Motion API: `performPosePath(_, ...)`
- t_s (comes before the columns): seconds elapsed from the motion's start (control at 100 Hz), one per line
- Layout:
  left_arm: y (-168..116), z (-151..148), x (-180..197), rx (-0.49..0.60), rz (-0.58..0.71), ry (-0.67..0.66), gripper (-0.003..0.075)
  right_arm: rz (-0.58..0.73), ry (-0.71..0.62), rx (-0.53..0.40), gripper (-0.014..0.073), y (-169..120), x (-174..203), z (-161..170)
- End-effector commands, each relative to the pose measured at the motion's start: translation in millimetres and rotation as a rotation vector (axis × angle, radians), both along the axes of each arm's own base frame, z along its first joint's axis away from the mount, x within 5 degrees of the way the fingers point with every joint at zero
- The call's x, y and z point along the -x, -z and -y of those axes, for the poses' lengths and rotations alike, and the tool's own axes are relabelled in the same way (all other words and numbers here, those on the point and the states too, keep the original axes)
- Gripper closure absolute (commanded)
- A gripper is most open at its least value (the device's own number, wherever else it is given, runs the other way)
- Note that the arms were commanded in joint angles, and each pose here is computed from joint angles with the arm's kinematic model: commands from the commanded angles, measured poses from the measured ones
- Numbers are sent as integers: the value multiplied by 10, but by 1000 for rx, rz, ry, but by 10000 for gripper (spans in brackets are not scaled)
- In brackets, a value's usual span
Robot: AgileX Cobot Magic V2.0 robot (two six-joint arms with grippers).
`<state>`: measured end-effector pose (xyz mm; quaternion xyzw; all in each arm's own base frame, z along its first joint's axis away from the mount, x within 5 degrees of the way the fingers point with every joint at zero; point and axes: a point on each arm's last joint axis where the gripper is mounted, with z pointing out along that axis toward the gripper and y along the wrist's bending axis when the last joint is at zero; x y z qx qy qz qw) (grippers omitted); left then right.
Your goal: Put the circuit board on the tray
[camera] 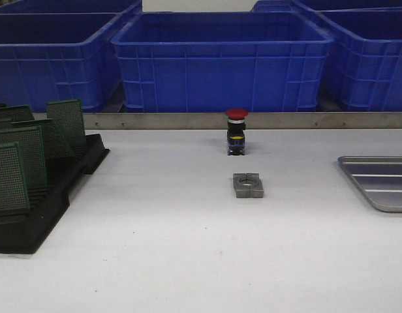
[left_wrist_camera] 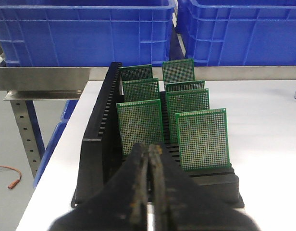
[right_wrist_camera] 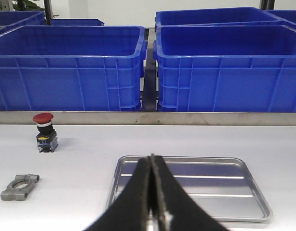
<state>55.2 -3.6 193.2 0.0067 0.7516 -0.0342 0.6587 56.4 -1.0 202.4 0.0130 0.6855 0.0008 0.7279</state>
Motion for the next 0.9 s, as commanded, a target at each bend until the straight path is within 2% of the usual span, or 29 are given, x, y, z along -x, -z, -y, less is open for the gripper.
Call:
performPosePath(0.0,69,-3,-3,13,66,-5,741,125,1,11,708,-148,37,-2)
performPosePath(0.18,58,-2,-4,26,77,-5,741,125,1,11,708,-148,37,-2)
performPosePath(0.51,-95,-6,4,76,195,-9,741,125,1,11,708,-148,37,-2)
performPosePath(0.84,-664,7,171,72,161,14,741,125,1,11,708,-148,37,-2)
performPosePath(0.89,-733,11,177,68,118,17,741,125,1,11,708,-148,37,-2)
